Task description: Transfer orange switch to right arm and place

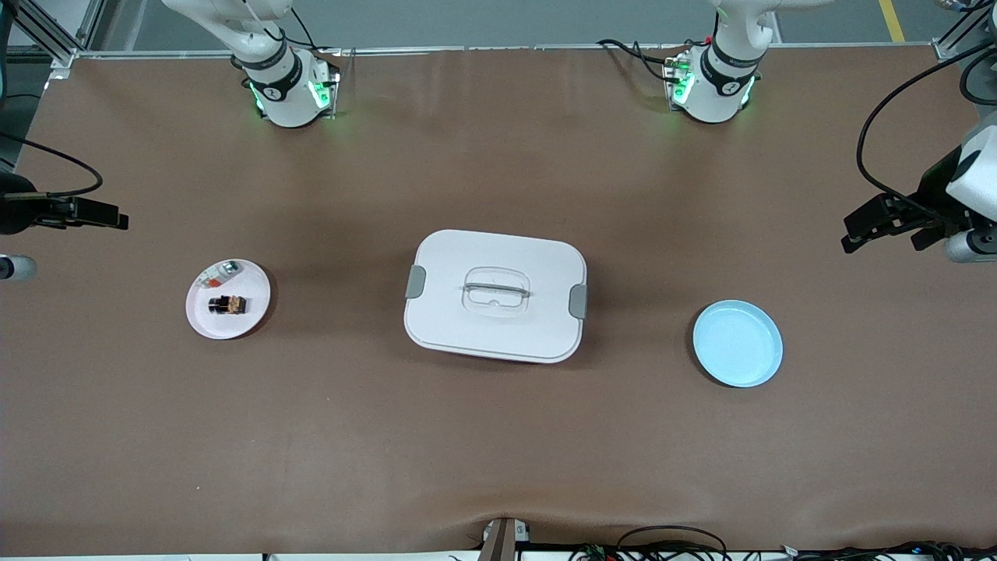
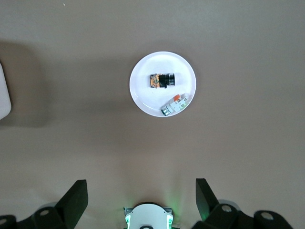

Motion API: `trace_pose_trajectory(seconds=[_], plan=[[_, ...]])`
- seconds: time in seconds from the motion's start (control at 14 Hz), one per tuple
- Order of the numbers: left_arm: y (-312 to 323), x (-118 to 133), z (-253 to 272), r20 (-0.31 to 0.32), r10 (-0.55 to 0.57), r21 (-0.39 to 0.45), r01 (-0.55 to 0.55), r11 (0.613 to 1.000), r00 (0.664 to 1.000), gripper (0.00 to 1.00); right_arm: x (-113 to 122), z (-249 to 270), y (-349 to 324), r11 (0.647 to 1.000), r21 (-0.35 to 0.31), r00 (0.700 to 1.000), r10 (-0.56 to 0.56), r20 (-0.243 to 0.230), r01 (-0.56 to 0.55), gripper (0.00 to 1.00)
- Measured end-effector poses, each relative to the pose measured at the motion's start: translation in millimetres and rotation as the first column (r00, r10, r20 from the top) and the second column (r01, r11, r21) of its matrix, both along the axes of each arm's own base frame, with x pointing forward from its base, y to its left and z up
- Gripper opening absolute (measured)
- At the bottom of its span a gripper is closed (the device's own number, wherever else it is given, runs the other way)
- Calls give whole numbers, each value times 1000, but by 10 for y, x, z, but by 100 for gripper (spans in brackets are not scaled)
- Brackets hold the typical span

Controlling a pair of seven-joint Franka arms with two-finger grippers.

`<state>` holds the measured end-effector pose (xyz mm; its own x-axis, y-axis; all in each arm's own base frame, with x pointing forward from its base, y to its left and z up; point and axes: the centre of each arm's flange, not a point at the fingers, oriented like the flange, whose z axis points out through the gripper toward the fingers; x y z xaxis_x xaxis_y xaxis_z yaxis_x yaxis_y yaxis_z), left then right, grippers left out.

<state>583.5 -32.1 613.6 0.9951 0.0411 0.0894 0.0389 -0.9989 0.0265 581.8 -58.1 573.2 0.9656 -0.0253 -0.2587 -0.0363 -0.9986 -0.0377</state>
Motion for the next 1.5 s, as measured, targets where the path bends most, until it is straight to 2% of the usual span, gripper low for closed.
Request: trace_pose_trajectory(seconds=[1.0, 1.5], plan=[[-14, -1, 1, 0, -3, 0, 3, 1000, 1000, 100, -144, 323, 94, 1000, -3, 1000, 19, 6, -19, 100], [-20, -1, 2, 0, -4, 0, 4, 1000, 1000, 100, -226, 442, 5, 1000, -5, 1000, -21, 20, 21, 100]])
